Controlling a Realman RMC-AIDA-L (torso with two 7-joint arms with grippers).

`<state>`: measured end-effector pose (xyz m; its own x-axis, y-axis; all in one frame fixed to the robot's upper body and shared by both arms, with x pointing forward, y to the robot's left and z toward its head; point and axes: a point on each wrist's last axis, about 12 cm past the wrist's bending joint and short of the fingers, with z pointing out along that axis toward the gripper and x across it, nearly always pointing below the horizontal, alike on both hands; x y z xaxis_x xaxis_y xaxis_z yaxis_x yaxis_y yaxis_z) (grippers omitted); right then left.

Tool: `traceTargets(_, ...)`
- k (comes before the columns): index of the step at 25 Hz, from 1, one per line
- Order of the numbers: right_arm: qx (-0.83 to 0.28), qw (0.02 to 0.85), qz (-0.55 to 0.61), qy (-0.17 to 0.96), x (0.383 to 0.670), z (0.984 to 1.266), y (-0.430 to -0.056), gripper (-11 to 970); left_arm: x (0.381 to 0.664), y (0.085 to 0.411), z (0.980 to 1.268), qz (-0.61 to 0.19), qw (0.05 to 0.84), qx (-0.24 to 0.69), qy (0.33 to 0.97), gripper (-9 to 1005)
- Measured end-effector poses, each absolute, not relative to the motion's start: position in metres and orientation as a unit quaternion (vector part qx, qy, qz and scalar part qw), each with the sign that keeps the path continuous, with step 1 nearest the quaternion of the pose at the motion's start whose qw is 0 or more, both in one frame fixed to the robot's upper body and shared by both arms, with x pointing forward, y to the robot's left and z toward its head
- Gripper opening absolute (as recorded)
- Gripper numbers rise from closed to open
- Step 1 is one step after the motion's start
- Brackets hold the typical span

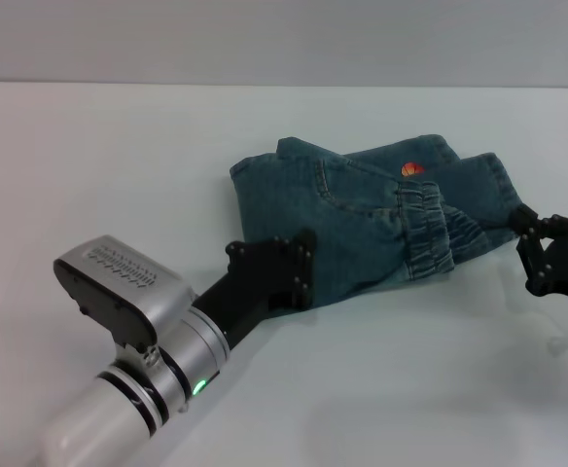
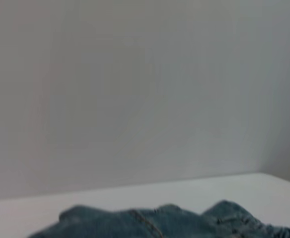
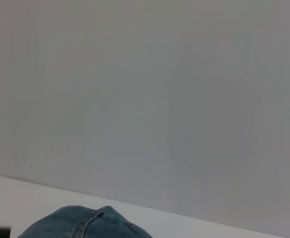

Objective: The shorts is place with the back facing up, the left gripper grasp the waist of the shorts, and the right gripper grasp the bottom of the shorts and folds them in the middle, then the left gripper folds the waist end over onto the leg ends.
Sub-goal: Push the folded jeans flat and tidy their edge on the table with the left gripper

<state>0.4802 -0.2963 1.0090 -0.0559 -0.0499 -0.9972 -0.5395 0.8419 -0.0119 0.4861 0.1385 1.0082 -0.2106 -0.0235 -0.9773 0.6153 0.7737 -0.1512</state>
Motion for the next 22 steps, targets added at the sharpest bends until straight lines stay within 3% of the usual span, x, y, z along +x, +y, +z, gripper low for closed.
traceTargets(14, -0.177, 0.66, 0.195, 0.704, 0.478, 1.008, -0.297, -1, 0.507, 0.144, 0.998, -0.256, 0.539, 0.207, 0.775, 29)
traceTargets(22, -0.17, 0.669, 0.21, 0.693, 0.473, 1.009, -0.294, 0, 0.547, 0.166, 1.004, -0.221, 0.539, 0.192, 0.79, 41)
